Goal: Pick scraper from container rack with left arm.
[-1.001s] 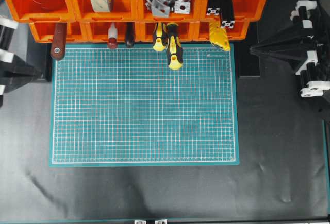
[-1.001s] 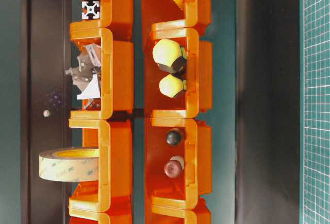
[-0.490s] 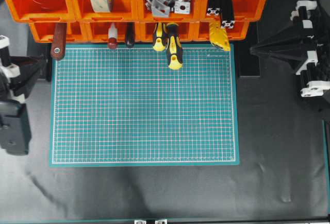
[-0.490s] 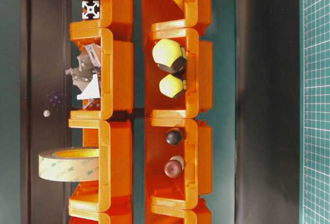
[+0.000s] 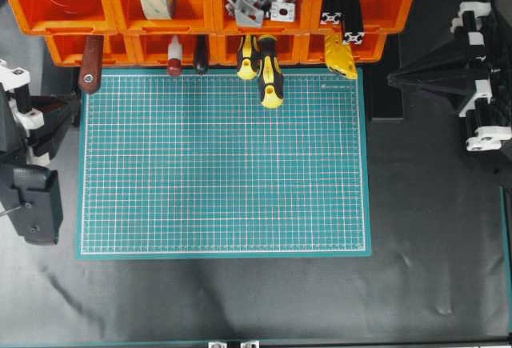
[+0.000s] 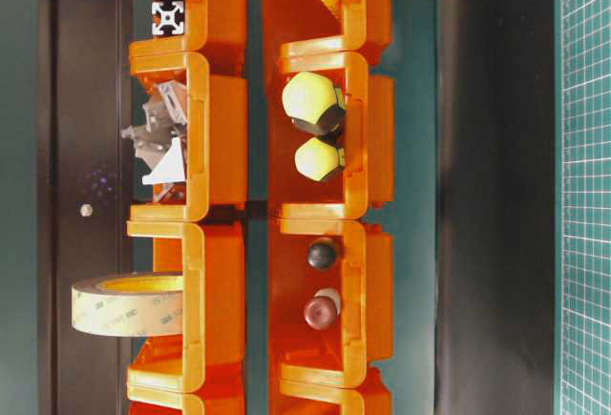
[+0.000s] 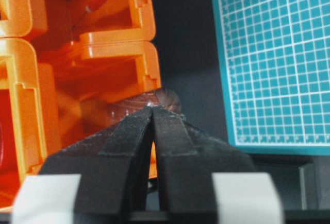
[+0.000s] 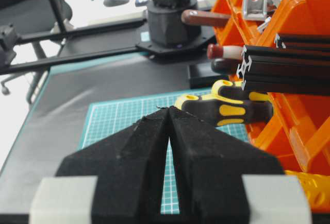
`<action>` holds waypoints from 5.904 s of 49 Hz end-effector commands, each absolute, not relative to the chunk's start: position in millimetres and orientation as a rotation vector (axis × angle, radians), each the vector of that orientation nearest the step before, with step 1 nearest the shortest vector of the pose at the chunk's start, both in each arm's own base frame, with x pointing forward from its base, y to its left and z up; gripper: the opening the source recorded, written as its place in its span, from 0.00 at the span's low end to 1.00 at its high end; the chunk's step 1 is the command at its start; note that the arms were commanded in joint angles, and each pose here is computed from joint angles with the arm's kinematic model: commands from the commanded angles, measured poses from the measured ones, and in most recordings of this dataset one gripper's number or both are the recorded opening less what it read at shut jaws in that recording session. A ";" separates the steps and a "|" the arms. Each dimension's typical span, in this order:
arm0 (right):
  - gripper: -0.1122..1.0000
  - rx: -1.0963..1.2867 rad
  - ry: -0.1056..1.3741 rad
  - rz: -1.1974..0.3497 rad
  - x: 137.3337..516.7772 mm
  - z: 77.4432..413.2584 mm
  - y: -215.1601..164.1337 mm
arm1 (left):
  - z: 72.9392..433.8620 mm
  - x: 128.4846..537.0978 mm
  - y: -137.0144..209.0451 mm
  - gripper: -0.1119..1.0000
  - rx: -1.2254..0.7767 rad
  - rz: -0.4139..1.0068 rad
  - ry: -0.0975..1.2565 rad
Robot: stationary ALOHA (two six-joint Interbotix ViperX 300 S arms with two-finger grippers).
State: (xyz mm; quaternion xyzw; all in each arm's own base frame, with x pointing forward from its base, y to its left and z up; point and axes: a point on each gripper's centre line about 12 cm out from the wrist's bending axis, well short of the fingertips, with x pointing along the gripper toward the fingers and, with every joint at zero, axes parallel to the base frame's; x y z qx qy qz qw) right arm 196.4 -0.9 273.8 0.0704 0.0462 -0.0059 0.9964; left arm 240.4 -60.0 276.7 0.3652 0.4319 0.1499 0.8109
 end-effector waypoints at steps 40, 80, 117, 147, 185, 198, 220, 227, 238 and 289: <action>0.10 0.144 0.080 -0.012 193.6 283.1 -1.1 | 240.0 251.5 -12.4 0.92 0.653 0.344 0.936; 0.10 0.143 0.085 -0.014 193.4 281.1 -1.4 | 294.3 255.3 -35.9 0.39 0.627 0.396 0.869; 0.10 0.159 0.089 -0.015 192.1 277.8 -1.2 | 396.2 257.4 -150.7 0.28 0.967 0.075 0.729; 0.10 0.248 0.085 -0.025 191.7 278.7 -2.0 | 287.0 374.4 -125.9 0.28 0.993 -0.189 0.564; 0.10 0.251 0.068 -0.023 190.3 283.3 -2.0 | 241.0 400.8 -103.7 0.28 0.986 -0.232 0.612; 0.10 0.251 0.071 -0.023 190.3 283.0 -2.0 | 256.3 407.1 -105.4 0.28 0.978 -0.217 0.575; 0.10 0.249 0.075 -0.023 190.5 282.1 -1.9 | 251.8 408.3 -98.9 0.58 0.956 -0.204 0.590; 0.10 0.251 0.078 -0.023 190.4 281.2 -1.9 | 245.1 406.2 -96.8 0.88 0.918 -0.190 0.615; 0.10 0.251 0.095 -0.024 190.5 279.1 -1.7 | 247.4 384.5 -102.1 0.90 0.688 -0.096 0.657; 0.10 0.239 0.041 -0.014 181.7 294.5 -1.3 | 321.2 221.7 -66.9 0.89 -0.171 -0.014 0.351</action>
